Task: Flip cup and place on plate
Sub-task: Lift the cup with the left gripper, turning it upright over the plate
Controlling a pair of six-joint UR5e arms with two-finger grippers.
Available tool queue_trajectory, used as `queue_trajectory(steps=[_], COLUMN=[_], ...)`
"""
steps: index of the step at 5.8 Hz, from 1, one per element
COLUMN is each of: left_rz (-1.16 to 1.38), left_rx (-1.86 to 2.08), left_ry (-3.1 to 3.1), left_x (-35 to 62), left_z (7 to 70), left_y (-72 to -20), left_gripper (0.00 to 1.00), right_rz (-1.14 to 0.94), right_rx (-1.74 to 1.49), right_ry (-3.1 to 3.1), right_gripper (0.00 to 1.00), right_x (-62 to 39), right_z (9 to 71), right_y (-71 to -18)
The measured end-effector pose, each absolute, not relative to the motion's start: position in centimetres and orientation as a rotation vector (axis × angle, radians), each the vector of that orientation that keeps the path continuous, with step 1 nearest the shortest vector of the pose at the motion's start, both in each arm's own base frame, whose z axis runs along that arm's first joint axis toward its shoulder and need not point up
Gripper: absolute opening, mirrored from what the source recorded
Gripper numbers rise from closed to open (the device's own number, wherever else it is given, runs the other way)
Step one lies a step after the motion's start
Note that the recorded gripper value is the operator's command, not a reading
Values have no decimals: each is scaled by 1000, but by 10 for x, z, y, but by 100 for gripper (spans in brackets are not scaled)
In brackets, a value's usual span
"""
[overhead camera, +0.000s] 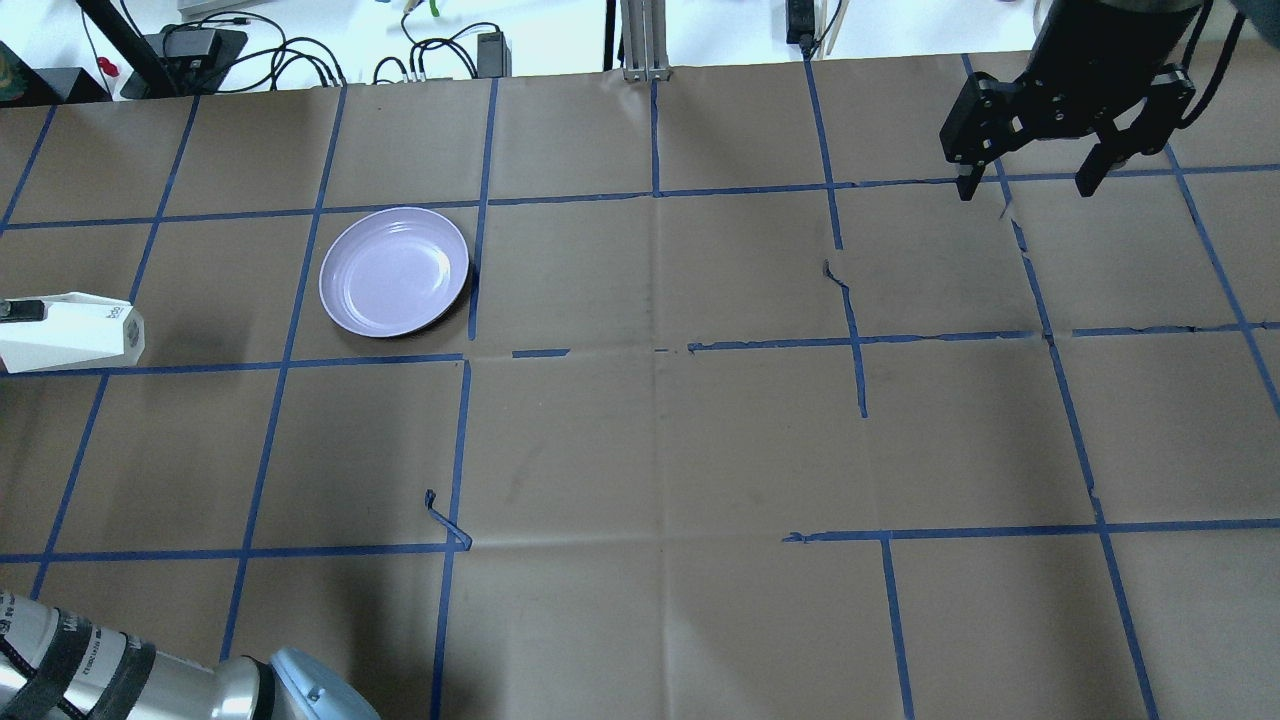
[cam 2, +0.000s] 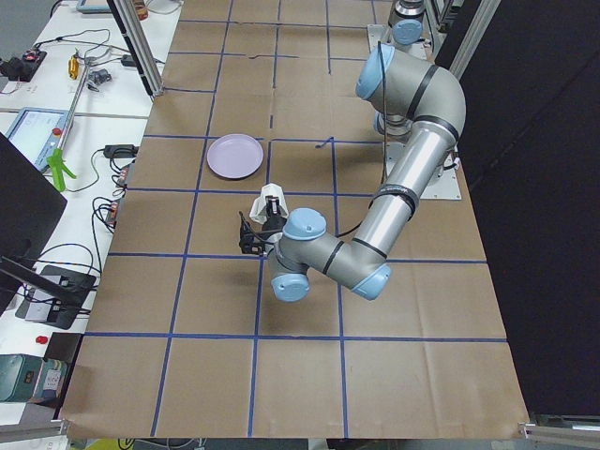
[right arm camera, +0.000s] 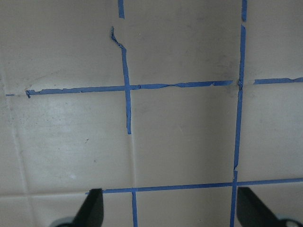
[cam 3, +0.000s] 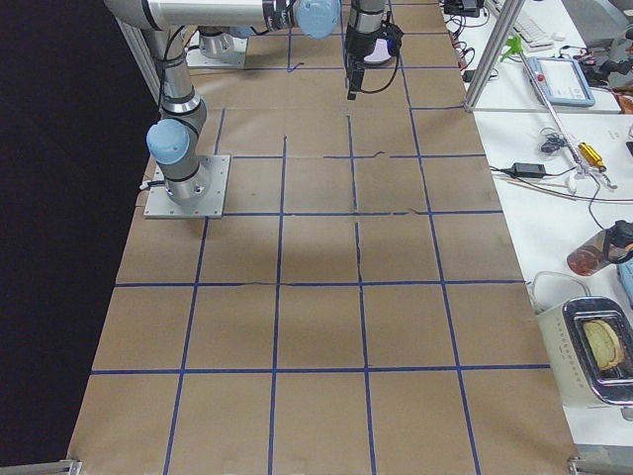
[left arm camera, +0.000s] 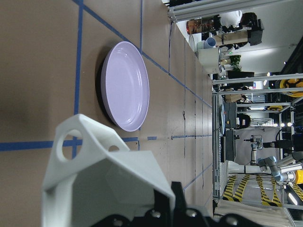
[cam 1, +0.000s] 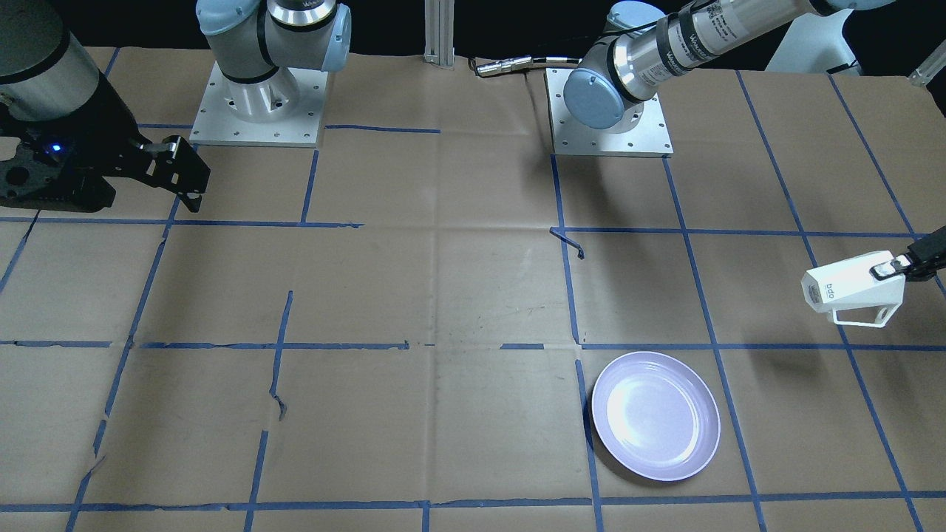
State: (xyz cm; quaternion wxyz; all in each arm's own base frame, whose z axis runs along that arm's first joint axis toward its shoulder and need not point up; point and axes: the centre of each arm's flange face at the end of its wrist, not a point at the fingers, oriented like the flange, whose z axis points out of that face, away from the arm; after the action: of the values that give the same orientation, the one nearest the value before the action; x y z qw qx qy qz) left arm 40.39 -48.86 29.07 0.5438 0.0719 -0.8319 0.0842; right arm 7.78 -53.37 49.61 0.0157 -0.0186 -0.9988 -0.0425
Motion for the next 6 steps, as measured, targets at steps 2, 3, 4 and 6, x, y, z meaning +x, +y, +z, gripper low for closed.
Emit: queue_trajectory(steps=[2,3,4,6], left_rz=[146,96,44,39], left_rx=[208,208,202,157], left_ry=[-2121,-2270,-2467,-2842], left_x=[343,300,248,111], left_z=[375,404,423,437], left_y=[-515,-543,-578,-642], left_gripper=[0,0,0,0], right_rz=[-132,-132,-132,-132], right_rx=[-58,-58,-58,-58], right_ry=[-3107,-3107,-3107,-3107], right_gripper=[100,100,100,100], right_x=[78,78,78,78], right_z=[496,496,496,496], right_y=[-534,-534,-534,-534])
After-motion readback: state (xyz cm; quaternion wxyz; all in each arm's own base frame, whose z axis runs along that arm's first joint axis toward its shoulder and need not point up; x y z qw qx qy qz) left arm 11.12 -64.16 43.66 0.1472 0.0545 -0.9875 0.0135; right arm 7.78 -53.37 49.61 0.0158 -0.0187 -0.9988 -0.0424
